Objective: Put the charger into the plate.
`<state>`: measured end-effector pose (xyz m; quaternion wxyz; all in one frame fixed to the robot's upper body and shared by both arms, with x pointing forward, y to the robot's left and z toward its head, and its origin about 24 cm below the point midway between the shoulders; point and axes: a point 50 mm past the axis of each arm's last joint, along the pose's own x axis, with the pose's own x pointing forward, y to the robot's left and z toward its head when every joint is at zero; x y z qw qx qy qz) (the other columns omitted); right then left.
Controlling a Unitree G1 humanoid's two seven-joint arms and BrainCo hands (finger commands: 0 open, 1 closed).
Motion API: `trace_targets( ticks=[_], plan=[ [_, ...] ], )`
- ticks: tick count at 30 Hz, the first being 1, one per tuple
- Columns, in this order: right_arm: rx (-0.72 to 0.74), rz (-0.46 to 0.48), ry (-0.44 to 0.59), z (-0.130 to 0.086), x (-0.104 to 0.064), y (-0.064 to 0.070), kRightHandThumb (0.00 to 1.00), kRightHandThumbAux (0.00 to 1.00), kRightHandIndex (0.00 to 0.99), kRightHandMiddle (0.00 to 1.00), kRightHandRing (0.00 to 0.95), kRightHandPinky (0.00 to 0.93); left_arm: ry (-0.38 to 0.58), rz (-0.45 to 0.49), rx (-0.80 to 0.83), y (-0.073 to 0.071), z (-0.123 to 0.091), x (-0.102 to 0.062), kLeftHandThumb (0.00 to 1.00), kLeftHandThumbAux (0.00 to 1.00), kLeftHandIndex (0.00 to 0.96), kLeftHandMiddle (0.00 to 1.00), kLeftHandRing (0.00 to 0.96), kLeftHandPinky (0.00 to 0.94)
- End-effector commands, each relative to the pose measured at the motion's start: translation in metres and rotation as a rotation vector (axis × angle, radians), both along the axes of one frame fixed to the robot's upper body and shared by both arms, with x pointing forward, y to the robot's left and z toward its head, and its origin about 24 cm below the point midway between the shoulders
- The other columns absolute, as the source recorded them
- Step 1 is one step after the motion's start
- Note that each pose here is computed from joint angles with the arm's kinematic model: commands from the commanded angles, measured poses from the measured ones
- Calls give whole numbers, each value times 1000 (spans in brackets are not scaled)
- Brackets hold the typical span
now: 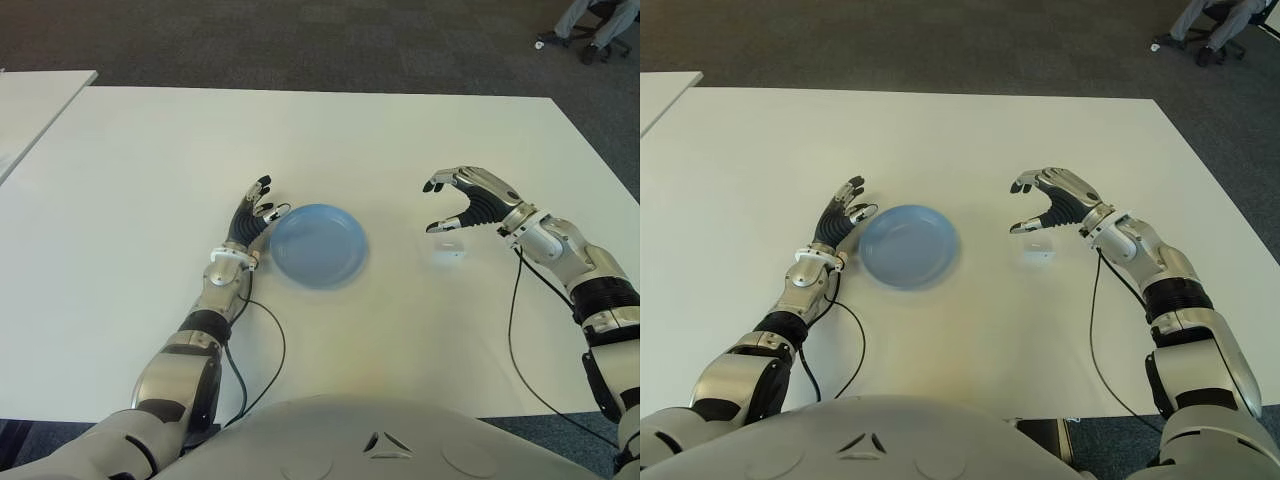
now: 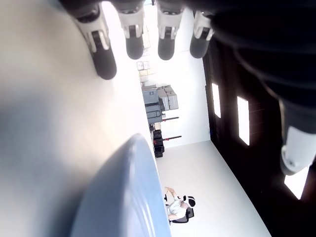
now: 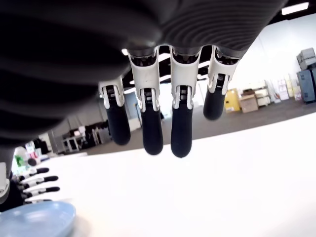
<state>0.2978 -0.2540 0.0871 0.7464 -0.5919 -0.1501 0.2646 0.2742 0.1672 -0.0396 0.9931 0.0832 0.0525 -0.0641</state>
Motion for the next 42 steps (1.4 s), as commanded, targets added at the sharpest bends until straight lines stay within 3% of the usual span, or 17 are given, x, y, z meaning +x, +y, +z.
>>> trace_targets(
  ticks=[1, 10, 18, 42],
  plan=[
    [-80, -6, 37, -2, -2, -7, 377, 403, 3, 56, 52, 61, 168, -3, 15, 0, -29, -21, 0, 527, 70, 69, 63, 57],
    [-150, 2, 40, -4, -7, -15, 286, 354, 0, 15, 6, 20, 182, -5, 28, 1, -29, -21, 0, 527, 65, 61, 53, 41],
    [-187, -18, 107, -16, -19, -32, 216, 269, 0, 0, 0, 0, 184, -9, 29, 2, -30, -21, 0, 534, 65, 59, 49, 36],
    [-203, -75, 193, -25, -17, -39, 218, 185, 0, 0, 0, 0, 181, -19, 25, 3, -30, -22, 0, 527, 63, 56, 48, 37]
  ],
)
